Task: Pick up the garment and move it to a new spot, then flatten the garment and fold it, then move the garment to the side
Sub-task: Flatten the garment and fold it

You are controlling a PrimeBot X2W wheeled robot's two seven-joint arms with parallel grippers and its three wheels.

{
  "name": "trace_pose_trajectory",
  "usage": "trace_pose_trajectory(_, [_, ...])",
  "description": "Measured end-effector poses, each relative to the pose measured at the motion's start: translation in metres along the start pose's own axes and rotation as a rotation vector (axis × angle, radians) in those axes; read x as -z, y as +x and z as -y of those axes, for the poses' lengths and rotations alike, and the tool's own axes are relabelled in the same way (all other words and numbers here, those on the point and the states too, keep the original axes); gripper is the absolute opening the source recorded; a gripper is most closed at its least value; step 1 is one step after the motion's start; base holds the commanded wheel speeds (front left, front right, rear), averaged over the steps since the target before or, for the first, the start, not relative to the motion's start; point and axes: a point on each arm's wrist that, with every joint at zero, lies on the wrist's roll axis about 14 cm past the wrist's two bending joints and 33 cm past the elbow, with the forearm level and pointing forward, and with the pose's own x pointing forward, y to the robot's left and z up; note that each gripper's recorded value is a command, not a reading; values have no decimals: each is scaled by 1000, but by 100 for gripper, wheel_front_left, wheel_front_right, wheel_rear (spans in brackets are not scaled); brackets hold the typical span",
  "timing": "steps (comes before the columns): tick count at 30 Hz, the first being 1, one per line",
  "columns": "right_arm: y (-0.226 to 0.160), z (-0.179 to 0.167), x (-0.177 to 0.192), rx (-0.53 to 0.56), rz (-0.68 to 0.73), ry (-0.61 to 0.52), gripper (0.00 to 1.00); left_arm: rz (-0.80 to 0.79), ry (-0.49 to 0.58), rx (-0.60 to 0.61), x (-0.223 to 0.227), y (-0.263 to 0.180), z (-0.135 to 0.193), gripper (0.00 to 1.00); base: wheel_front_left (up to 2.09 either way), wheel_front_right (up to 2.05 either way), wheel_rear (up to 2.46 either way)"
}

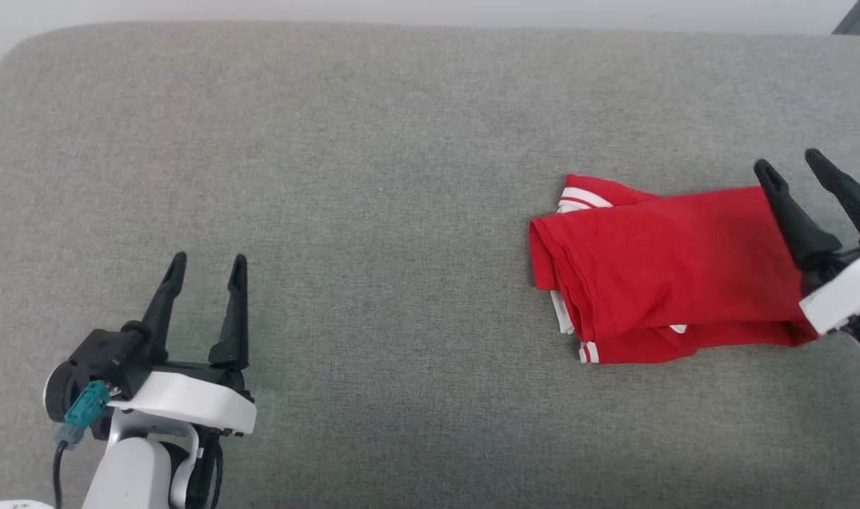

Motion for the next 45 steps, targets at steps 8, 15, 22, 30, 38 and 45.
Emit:
trace_pose_trajectory(8, [-28, 34, -14, 118, 138, -120, 100, 15, 10, -16, -8, -10, -7, 100, 0, 0, 0])
trace_pose_trajectory(15, [-51, 34, -21, 170, 210, -147, 100, 32, 10, -36, -14, -24, -12, 100, 0, 0, 0])
trace_pose_trajectory(22, [-81, 24, -18, 203, 260, -149, 100, 44, 9, -38, -19, -39, -11, 100, 0, 0, 0])
trace_pose_trajectory(30, [-113, 18, 1, 234, 247, -129, 100, 48, 9, -38, -20, -53, -9, 100, 0, 0, 0])
trace_pose_trajectory(38, [-142, 23, 4, 283, 254, -128, 100, 48, 6, -35, -20, -65, -3, 100, 0, 0, 0])
trace_pose_trajectory(45, [-146, 21, 7, 288, 257, -109, 100, 43, 10, -33, -18, -69, -1, 100, 0, 0, 0])
